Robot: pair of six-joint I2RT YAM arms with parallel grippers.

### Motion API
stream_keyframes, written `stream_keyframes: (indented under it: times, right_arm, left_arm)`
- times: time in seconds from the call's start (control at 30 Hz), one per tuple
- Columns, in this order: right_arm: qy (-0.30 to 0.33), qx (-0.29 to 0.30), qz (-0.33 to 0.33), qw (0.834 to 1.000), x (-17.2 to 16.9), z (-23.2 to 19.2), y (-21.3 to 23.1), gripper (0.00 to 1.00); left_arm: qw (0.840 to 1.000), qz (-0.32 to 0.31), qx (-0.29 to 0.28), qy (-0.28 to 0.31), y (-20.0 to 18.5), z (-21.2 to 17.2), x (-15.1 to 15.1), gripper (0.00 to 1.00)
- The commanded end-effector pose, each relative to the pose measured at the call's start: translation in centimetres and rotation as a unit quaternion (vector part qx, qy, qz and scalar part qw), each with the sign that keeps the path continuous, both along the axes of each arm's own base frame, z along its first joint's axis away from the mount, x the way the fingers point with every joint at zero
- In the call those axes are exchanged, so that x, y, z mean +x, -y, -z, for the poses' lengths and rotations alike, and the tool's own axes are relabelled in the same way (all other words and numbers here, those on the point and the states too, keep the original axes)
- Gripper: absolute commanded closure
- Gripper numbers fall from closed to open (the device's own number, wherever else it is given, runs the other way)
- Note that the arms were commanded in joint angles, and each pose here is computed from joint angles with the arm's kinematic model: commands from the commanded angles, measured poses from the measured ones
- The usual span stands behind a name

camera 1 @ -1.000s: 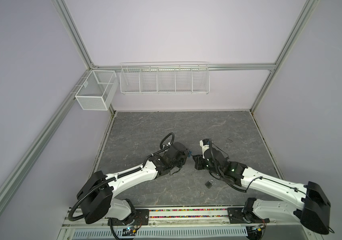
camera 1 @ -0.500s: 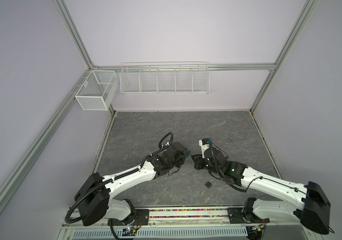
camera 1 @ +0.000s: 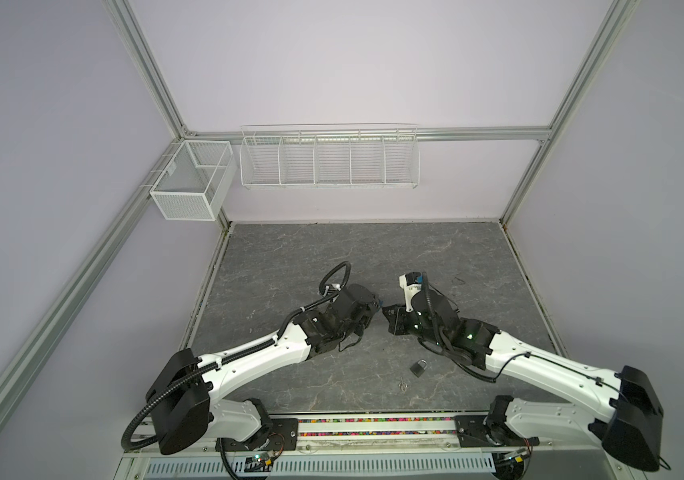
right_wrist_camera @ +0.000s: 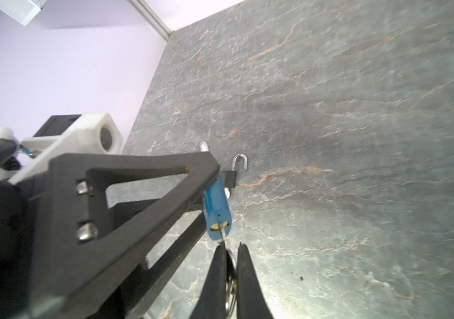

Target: Unlock with the key

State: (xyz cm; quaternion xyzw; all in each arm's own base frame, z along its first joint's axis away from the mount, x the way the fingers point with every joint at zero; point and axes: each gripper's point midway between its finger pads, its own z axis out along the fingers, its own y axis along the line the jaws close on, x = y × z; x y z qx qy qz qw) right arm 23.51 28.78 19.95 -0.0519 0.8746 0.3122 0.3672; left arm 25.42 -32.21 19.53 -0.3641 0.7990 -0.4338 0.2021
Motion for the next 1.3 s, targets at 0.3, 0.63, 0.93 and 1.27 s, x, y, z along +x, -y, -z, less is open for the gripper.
stream_keyframes:
  times: [0.3,0.63,0.93,1.27]
  right_arm:
    - [0.042,0.138,-0.063,0.988,-1.1,-8.3,-4.4,0.94]
    - [0.034,0.156,-0.058,0.985,-0.3,-8.2,-5.0,0.94]
    - [0.052,0.146,-0.039,0.987,-0.2,-11.6,-3.2,0.93]
    - [0.016,0.228,-0.052,0.972,-0.5,-12.4,-3.6,0.94]
  left_arm:
    - [0.994,0.063,-0.084,0.022,3.7,-5.3,-2.7,1.00]
    - [0.992,0.074,-0.073,0.069,4.1,-7.3,-3.7,1.00]
    - [0.992,0.108,-0.048,0.049,4.1,-5.4,-4.9,1.00]
    - [0.989,0.101,-0.073,0.082,3.0,-7.8,-5.0,1.00]
